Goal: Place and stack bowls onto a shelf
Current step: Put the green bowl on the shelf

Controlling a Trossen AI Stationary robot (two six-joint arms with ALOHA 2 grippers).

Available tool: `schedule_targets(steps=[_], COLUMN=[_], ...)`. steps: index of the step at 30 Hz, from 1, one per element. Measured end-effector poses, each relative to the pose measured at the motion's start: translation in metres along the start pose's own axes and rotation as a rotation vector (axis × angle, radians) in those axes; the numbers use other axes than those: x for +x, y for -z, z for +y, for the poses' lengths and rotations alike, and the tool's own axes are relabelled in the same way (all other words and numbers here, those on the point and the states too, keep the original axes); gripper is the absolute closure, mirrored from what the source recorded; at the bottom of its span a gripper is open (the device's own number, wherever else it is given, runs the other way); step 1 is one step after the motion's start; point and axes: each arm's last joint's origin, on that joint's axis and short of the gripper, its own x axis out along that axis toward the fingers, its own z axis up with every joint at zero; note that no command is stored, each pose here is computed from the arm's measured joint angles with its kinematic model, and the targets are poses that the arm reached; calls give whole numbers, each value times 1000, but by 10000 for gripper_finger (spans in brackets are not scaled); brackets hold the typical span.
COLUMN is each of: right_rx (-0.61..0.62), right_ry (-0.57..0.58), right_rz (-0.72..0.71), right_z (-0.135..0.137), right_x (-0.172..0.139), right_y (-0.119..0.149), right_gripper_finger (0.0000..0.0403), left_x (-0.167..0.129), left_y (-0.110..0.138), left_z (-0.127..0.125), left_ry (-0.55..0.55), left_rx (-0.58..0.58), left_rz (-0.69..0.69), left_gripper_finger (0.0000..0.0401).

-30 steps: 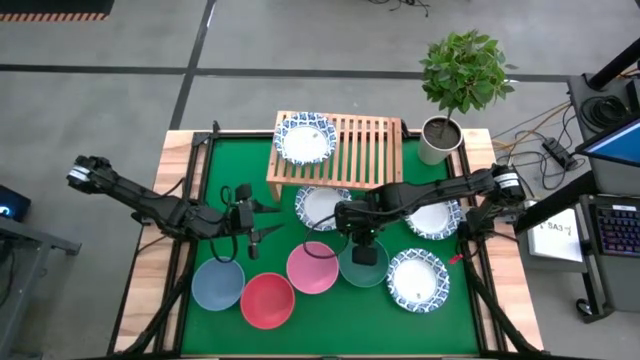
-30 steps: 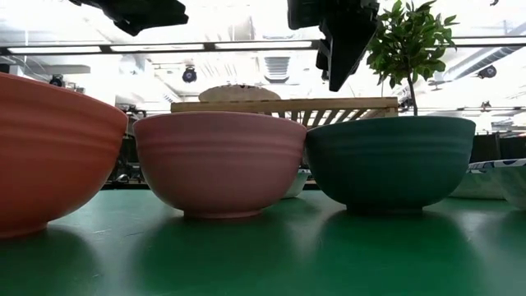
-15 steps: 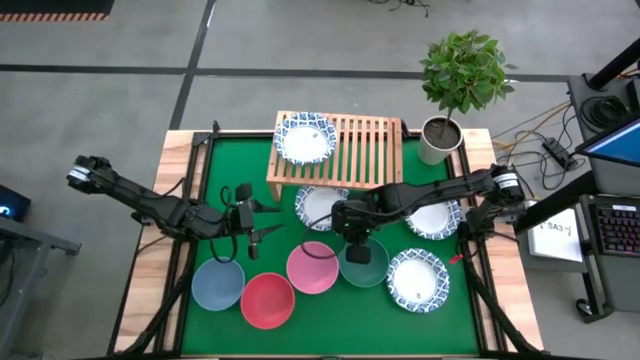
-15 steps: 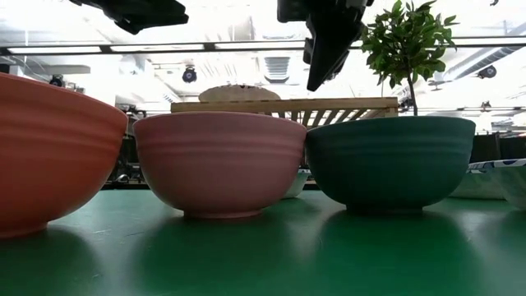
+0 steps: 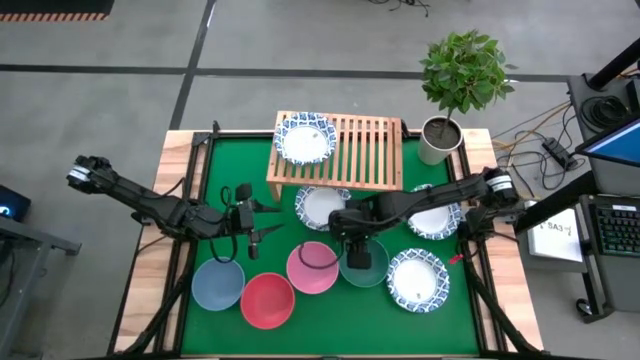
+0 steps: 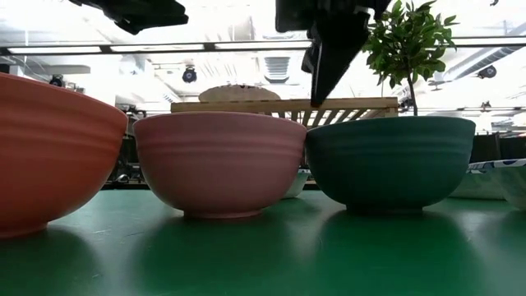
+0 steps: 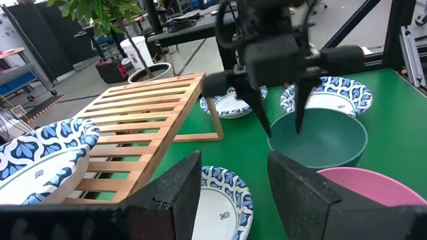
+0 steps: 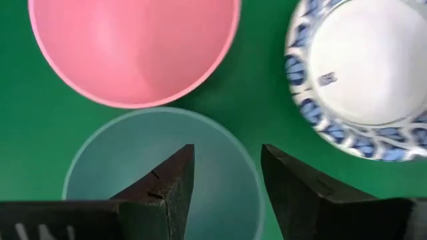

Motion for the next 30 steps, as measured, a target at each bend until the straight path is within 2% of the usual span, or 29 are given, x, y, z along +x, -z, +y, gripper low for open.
schedule_targets(steps=[9, 13, 23, 30], right_rx=[-80, -111, -123, -122], right_ry=[51, 87, 95, 95], right_rz=[110, 135, 189, 190], right_z=[-1, -1, -2, -2], right_x=[34, 41, 55, 57], right_y=[2, 2, 5, 4], right_gripper_finger=[255, 255, 260, 305], left_x=[0, 0, 0, 0], left_y=[0, 0, 0, 0], left_z=[0, 0, 0, 0], left_ry=[0, 0, 0, 0], left_rx=[1, 1, 5, 5], left_rz=[1, 1, 1, 1], left_gripper_finger=[246, 246, 246, 246])
